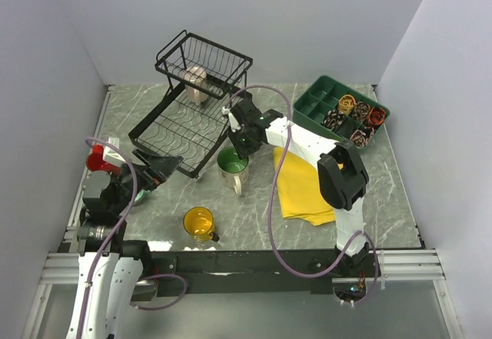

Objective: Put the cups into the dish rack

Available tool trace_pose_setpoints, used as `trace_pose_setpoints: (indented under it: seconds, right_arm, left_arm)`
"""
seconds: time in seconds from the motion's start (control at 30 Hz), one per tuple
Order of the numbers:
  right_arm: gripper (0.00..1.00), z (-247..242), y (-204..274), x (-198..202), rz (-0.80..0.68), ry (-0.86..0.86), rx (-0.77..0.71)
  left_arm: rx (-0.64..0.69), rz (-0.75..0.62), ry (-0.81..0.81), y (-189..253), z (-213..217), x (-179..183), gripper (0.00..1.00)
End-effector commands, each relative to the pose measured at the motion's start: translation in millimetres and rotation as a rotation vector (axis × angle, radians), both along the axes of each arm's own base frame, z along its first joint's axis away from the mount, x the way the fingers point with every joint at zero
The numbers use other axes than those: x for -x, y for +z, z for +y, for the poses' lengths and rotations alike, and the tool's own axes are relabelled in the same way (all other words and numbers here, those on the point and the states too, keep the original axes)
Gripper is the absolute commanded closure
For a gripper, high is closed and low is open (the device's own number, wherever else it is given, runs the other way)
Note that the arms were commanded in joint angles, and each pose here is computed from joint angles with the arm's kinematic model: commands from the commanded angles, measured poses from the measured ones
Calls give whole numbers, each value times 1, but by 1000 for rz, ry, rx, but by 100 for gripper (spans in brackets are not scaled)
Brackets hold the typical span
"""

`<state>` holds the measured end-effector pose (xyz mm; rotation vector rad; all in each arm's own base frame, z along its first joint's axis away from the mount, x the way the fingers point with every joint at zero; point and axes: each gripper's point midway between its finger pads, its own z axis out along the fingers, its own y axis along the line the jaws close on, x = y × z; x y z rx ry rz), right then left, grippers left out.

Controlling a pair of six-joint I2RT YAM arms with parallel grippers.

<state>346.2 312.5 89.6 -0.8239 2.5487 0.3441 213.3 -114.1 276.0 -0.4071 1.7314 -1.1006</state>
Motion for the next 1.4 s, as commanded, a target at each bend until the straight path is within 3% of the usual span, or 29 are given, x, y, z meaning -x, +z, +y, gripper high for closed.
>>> trace_pose_setpoints:
  seconds: [0.0, 0.2, 0.37, 0.57, 0.77, 1.0, 1.17, 1.37]
  right_arm:
    - [66, 8, -6, 11, 30, 39, -9]
    - [70, 9, -9, 8, 38, 40, 6]
    - [100, 10, 6, 10, 13, 57, -26]
    - [100, -2, 58, 11, -73, 53, -130]
    - [100, -32, 144, 26, -209, 102, -322]
    - [100, -80, 264, 25, -508, 145, -516]
    - [100, -96, 339, 27, -662, 142, -711]
    - [100, -88, 373, 58, -655, 231, -981]
  left_arm:
    - [67, -52, -87, 17, -14, 9, 4]
    - [83, -53, -90, 20, -14, 13, 4]
    - [132, -39, -124, 17, -20, 15, 4]
    - [269, -30, -212, 21, -31, 21, 4]
    - [345, -69, -309, 42, -40, 29, 4]
    - [411, -97, -428, 73, -58, 26, 3]
    - [450, -159, -605, 113, -101, 36, 2]
    - [481, -223, -760, 136, -157, 37, 1]
